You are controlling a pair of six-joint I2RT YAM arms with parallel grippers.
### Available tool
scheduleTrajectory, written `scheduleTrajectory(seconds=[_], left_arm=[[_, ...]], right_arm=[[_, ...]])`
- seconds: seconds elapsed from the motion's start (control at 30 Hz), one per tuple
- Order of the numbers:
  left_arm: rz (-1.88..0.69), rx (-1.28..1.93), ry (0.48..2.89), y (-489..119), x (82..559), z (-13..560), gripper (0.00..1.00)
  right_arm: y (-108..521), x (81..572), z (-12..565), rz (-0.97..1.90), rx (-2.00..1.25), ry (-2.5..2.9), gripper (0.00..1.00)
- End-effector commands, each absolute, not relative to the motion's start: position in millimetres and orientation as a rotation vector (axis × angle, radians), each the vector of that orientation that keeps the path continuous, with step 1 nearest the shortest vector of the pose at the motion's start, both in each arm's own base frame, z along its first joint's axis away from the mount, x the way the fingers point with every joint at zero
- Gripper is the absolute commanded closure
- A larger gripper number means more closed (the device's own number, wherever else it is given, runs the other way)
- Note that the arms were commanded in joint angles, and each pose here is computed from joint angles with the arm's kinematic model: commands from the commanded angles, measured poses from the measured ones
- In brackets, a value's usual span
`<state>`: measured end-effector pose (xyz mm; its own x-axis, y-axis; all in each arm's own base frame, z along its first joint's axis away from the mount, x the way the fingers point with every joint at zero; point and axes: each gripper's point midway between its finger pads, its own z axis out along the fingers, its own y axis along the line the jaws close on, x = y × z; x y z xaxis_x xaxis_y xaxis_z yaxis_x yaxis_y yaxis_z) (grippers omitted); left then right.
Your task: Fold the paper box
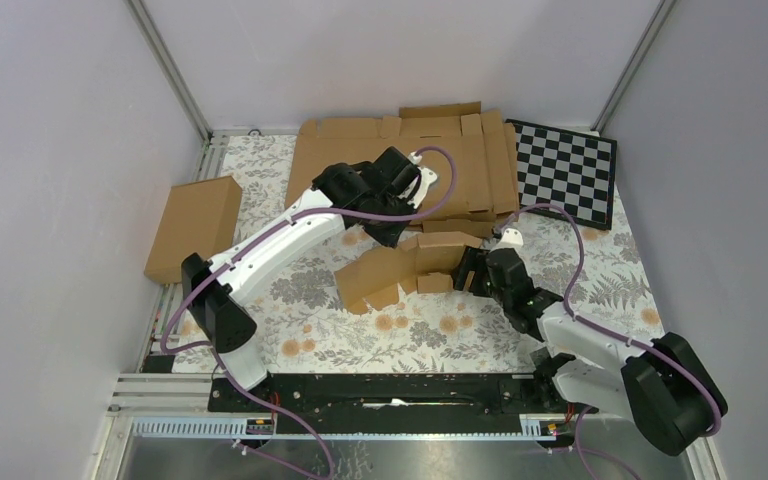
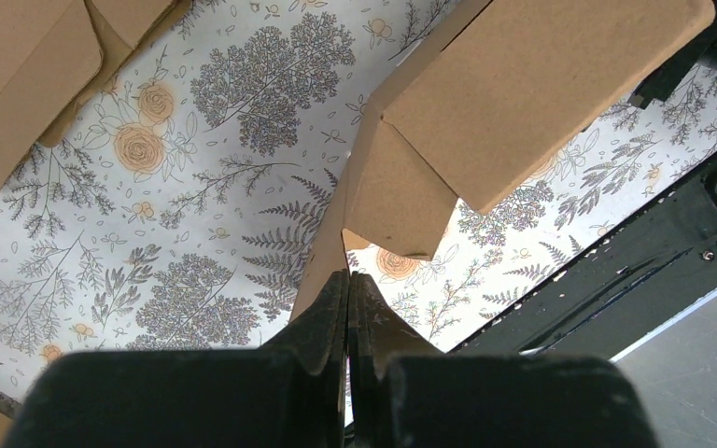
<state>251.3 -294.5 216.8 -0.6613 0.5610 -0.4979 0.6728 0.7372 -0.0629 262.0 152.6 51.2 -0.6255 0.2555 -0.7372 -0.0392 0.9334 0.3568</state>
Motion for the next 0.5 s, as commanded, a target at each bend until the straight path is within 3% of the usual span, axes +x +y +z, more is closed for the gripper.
scheduleTrajectory(seconds=[0.0,0.2,0.47], left_arm=[[-0.37,0.94,2.482,-299.1,253.6,221.6,1.0],[-0.374,0.936,2.488,-298.1,254.4,220.6,1.0],[-0.381,0.94,2.49,-300.3,256.8,219.7,1.0]], right_arm=[[165.1,275.4,68.1,0.531,0.128,2.18,0.2],[159.4,280.2,72.0,0.566,0.182,2.179,0.04],[158.1,287.6,65.9,0.537,0.147,2.3,0.03]])
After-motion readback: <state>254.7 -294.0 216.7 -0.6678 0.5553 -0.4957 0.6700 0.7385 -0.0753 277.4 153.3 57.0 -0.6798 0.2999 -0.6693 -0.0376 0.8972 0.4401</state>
